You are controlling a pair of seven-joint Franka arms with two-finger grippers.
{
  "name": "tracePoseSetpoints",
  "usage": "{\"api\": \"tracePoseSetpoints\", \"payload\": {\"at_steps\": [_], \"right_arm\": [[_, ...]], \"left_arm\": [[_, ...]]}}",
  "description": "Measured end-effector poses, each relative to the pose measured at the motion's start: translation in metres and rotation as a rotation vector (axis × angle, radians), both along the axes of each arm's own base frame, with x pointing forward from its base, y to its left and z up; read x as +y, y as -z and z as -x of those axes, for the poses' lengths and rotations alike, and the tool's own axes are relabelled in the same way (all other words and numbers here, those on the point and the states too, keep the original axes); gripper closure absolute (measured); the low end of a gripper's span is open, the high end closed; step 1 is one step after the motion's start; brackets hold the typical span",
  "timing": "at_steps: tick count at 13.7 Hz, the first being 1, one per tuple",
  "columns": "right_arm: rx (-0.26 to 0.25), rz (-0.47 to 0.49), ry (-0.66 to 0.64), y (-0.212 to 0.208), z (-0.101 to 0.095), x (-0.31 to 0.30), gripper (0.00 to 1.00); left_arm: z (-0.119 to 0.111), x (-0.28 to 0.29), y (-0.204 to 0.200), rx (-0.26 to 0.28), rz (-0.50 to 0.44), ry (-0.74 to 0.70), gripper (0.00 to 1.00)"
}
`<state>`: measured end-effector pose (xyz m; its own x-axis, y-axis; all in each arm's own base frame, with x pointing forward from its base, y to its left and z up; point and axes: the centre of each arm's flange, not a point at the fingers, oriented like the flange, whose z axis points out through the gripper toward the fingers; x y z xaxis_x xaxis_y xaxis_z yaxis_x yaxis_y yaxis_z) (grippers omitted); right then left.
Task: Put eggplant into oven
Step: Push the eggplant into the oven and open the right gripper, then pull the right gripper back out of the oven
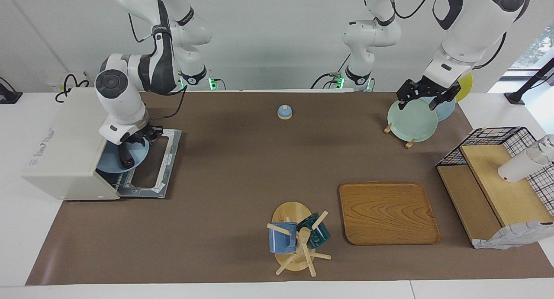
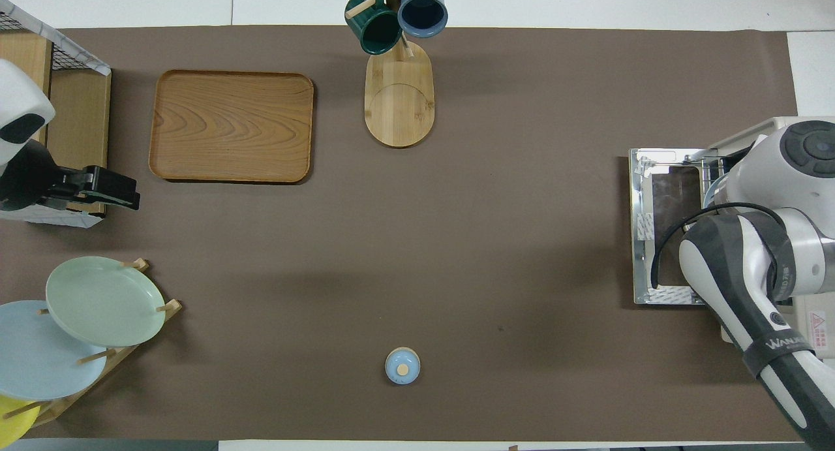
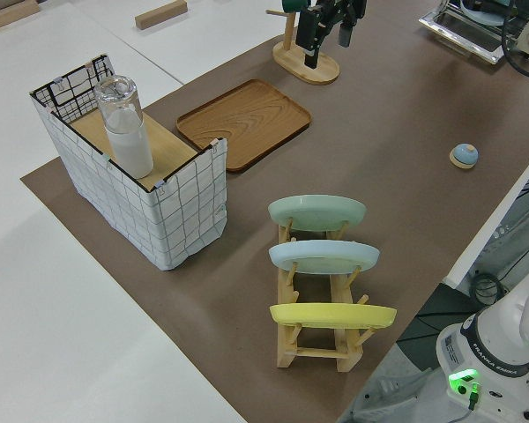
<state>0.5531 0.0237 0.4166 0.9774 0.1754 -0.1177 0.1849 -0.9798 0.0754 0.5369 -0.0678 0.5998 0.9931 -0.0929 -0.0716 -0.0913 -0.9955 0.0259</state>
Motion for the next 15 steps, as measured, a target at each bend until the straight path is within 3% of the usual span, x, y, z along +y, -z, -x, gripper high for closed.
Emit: {"api": "tracePoseSetpoints", "payload": {"at_steps": [3,9,15], "right_arm": [[-0.092,-0.013,0.047,0.029,0.001,0.032,0.99],[-0.037,-0.007,0.092,0.099,0.009,0.01,0.99],[-0.033,-0.008,0.091,0.112,0.009,0.011,0.99]], "left_arm": [[0.0,0.0,0.0,0.0,0.0,0.0,0.0],[0.0,0.0,0.0,0.0,0.0,0.0,0.0],[0.0,0.0,0.0,0.0,0.0,0.0,0.0]]}}
